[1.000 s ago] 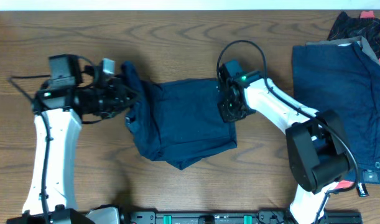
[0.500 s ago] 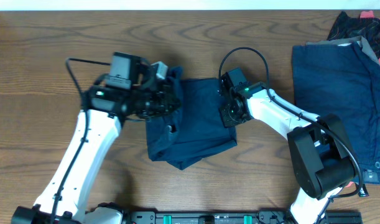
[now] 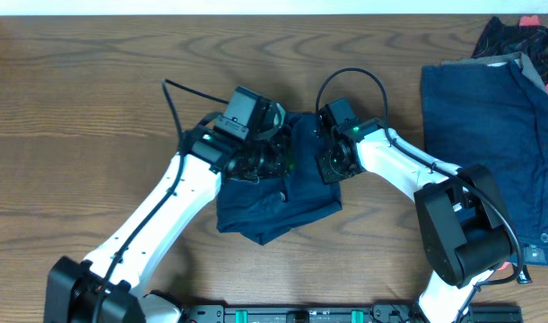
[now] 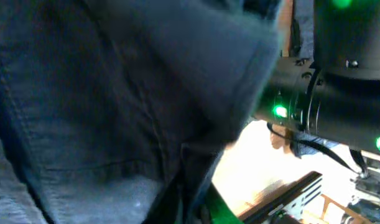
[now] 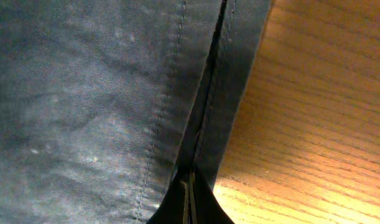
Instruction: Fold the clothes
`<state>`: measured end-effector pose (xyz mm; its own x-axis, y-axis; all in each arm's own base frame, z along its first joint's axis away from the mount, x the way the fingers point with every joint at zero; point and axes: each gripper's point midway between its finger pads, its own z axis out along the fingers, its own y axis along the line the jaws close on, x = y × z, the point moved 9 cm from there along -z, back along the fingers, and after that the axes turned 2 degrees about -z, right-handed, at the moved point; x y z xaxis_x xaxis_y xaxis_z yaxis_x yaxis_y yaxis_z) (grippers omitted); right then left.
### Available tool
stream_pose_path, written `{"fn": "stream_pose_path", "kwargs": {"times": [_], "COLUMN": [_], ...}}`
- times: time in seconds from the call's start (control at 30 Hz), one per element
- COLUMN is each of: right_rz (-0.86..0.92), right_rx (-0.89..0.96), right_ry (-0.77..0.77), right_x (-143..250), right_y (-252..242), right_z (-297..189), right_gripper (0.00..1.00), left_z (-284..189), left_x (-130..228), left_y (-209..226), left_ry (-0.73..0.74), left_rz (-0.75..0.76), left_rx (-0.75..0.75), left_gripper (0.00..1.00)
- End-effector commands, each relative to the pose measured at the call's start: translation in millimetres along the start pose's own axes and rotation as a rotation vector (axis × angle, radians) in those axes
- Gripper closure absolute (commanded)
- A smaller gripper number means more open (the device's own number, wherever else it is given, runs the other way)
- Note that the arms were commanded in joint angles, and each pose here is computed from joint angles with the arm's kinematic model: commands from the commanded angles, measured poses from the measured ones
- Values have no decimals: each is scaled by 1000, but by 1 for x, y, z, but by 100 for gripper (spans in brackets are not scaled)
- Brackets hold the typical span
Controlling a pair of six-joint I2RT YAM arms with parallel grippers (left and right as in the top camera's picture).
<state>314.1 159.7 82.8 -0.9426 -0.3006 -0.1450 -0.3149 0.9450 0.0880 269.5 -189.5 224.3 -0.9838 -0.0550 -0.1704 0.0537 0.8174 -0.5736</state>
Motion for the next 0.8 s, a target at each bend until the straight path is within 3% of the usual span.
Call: {"fn": "stream_pose_path", "kwargs": {"times": [0.0,0.07,0.13,0.27,0.43,0.6,0.77], "right_rz": [37,53,70,118,196,1,-53], "right_rx": [27,27,28,70,128,-195,-422], "right_ry": [122,121,113,57,-116,-274,-160], "right_x": [24,24,23,12,-12,-24,-5], "right_y": [-3,-3,-3,-14,-38,-9,30], "right_z": [29,28,23,-4,-78,-140,-139], "right_gripper": [99,99,99,97,96,94,95], "left_z": [-1,-1,-2,-15,-47,-56,-26], "left_x": [-4,-5,-6,-19,-57,-85,-105], "left_y": [-10,-15,-17,-9,20,61,80], "left_ry": [-27,-23,-29,-80,-275,-432,-421], "left_rz": [3,17,22,15,31,13,54], "left_rx": [20,65,77,81,38,-173,-219], "left_gripper": [83,66,39,37,37,37,36]}}
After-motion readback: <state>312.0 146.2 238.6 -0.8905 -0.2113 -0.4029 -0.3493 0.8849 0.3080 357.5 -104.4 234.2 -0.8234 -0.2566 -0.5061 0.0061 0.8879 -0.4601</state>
